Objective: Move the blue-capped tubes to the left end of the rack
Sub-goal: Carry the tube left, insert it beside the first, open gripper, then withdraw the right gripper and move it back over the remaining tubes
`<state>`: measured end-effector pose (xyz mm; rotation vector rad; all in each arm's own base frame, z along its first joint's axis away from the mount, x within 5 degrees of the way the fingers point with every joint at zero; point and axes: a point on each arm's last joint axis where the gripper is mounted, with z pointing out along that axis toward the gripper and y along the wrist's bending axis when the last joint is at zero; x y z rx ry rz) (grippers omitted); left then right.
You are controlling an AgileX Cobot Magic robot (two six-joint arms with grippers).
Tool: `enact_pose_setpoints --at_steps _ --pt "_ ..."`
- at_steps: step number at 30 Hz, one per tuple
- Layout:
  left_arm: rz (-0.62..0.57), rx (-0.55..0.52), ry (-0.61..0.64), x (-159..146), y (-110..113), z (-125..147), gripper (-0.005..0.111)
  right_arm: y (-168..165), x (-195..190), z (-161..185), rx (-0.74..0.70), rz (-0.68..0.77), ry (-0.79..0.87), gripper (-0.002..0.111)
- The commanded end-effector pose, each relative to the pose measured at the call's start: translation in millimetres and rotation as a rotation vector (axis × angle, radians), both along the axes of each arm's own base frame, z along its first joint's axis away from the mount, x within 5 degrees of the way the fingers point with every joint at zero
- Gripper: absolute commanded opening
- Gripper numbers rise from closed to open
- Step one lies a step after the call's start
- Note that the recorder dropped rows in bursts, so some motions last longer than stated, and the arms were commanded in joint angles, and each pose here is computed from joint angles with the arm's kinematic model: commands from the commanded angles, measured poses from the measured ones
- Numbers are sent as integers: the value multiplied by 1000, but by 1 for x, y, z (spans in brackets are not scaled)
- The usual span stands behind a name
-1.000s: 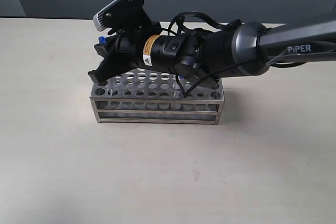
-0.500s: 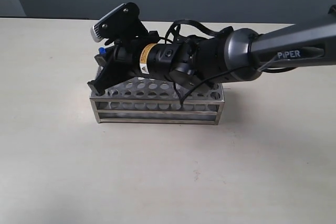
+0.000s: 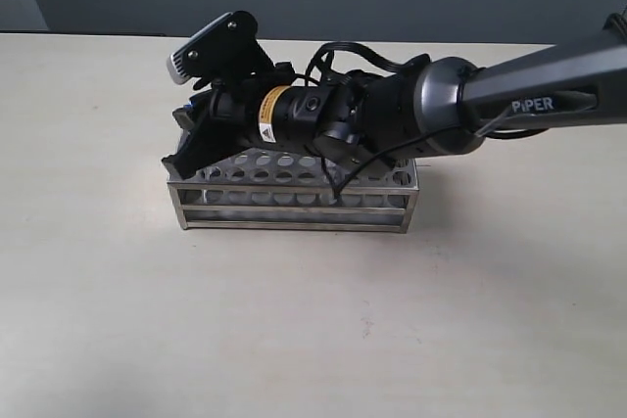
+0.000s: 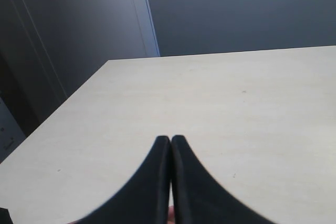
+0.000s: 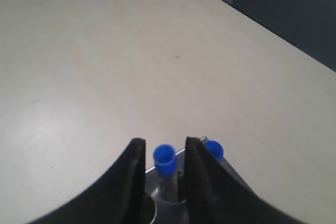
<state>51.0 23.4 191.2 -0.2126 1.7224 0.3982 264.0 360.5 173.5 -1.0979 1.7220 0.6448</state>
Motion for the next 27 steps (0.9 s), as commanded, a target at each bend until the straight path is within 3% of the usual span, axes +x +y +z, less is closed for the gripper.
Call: enact_pose_setpoints --at_steps 1,6,11,16,18,24,26,27 --pt "-3 5 -9 0 0 1 1 1 0 0 7 8 -6 28" --pt "-3 5 -9 0 0 1 1 -2 1 7 7 -11 -3 28" --pt "-3 5 -9 0 0 1 1 -24 5 46 18 -83 -23 28" --pt "-3 5 -9 0 0 1 1 -77 7 79 60 -172 -56 28" --pt "-3 5 -9 0 0 1 1 -115 0 84 57 -232 -53 28" --pt "-3 5 -9 0 0 1 1 -158 -26 59 45 -280 7 28" --pt "-3 5 -9 0 0 1 1 -163 -32 38 -8 -281 58 37" --pt "-3 5 -9 0 0 1 1 -162 -31 29 -30 -283 81 48"
